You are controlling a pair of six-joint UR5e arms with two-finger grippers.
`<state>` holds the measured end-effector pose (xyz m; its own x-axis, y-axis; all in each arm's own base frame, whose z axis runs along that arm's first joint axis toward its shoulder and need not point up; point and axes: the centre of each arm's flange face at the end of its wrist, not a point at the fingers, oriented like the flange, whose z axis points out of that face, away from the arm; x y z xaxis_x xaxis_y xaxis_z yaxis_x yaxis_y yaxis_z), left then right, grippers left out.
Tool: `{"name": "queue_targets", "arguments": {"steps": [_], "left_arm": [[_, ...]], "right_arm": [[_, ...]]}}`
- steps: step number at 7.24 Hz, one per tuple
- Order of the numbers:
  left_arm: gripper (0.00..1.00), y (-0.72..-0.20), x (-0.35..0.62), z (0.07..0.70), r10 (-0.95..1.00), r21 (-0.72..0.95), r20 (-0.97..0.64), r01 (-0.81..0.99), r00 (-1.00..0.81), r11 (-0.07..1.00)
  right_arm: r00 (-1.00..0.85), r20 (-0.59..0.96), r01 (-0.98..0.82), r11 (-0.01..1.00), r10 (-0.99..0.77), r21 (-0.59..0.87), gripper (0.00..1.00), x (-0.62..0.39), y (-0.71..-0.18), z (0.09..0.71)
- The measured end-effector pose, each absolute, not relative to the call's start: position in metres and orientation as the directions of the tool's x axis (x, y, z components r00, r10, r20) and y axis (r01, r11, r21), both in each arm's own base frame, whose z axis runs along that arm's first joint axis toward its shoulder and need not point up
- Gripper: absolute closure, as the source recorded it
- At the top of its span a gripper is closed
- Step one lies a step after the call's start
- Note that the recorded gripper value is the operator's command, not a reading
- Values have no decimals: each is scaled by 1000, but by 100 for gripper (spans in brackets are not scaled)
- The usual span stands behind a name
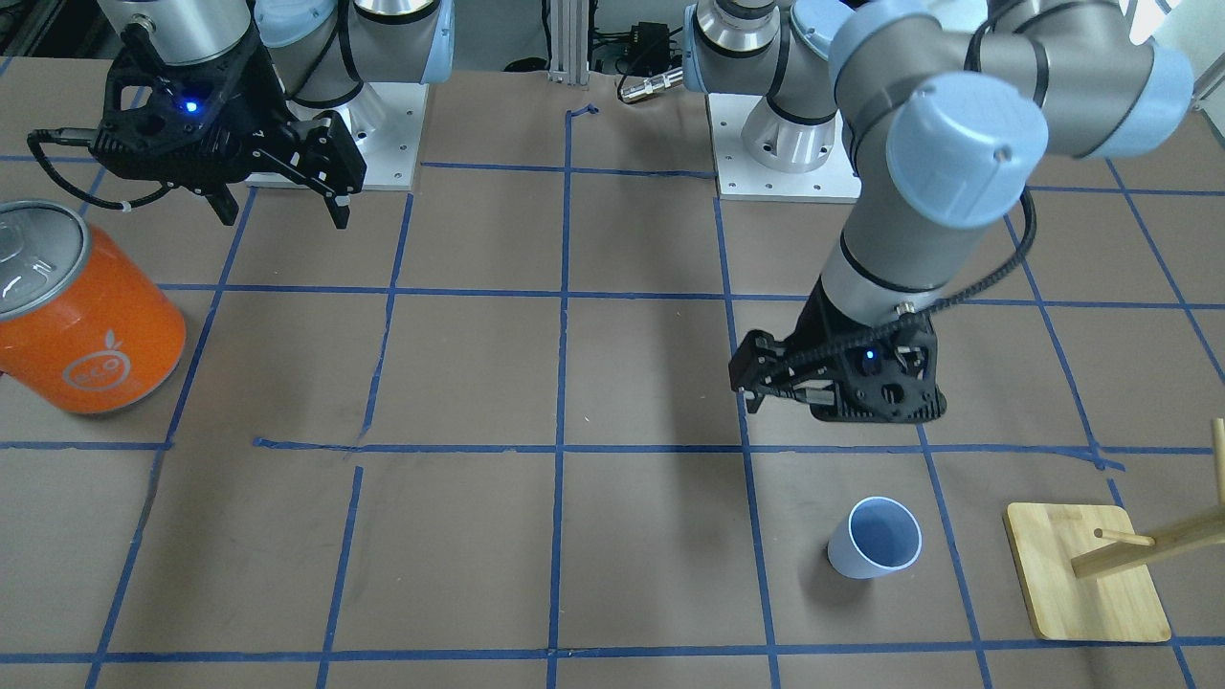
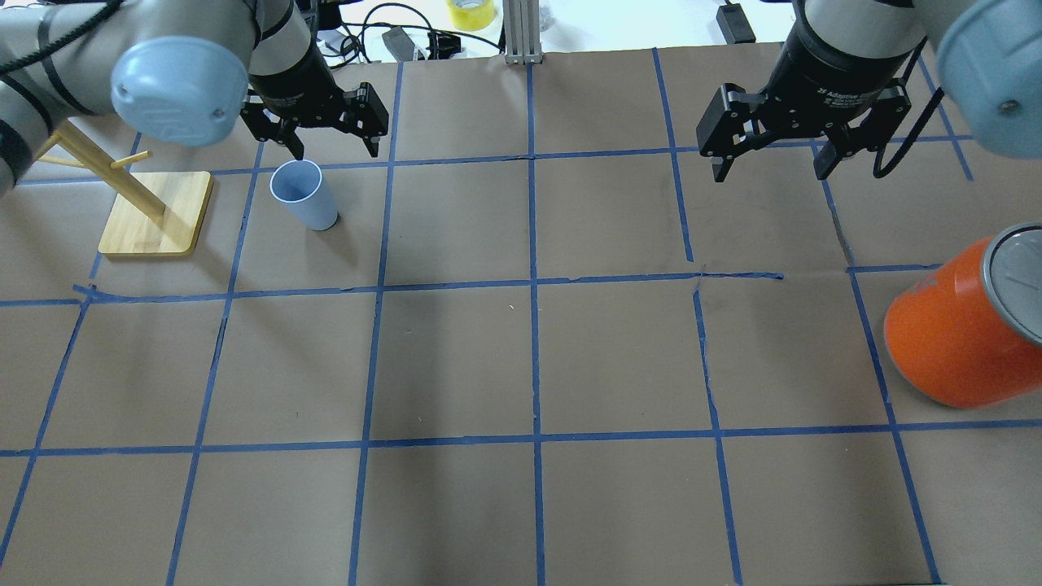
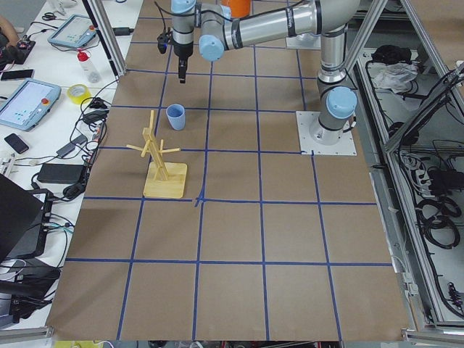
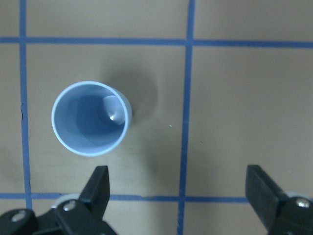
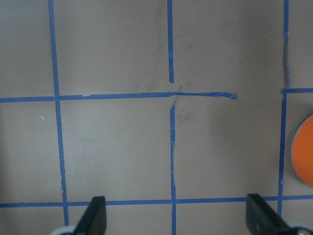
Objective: Flip cup
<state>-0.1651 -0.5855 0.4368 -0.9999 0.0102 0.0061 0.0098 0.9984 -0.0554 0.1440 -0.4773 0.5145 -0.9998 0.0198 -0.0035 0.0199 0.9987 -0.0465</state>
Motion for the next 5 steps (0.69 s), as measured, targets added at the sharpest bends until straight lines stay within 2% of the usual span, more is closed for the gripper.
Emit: {"name": "queue_targets", "arguments": {"steps": [2,5], "left_arm": [[0,-543,-181,485,24,-57,4,24,-1000,998],[0,-499,-176,508,15,-58,-25,17,-1000,998]], "right_arm": [[-1000,-4,20,999,20,-48,0,144,-477,515],[-1000,-4,20,999,20,-47,0,144,-477,515]]}}
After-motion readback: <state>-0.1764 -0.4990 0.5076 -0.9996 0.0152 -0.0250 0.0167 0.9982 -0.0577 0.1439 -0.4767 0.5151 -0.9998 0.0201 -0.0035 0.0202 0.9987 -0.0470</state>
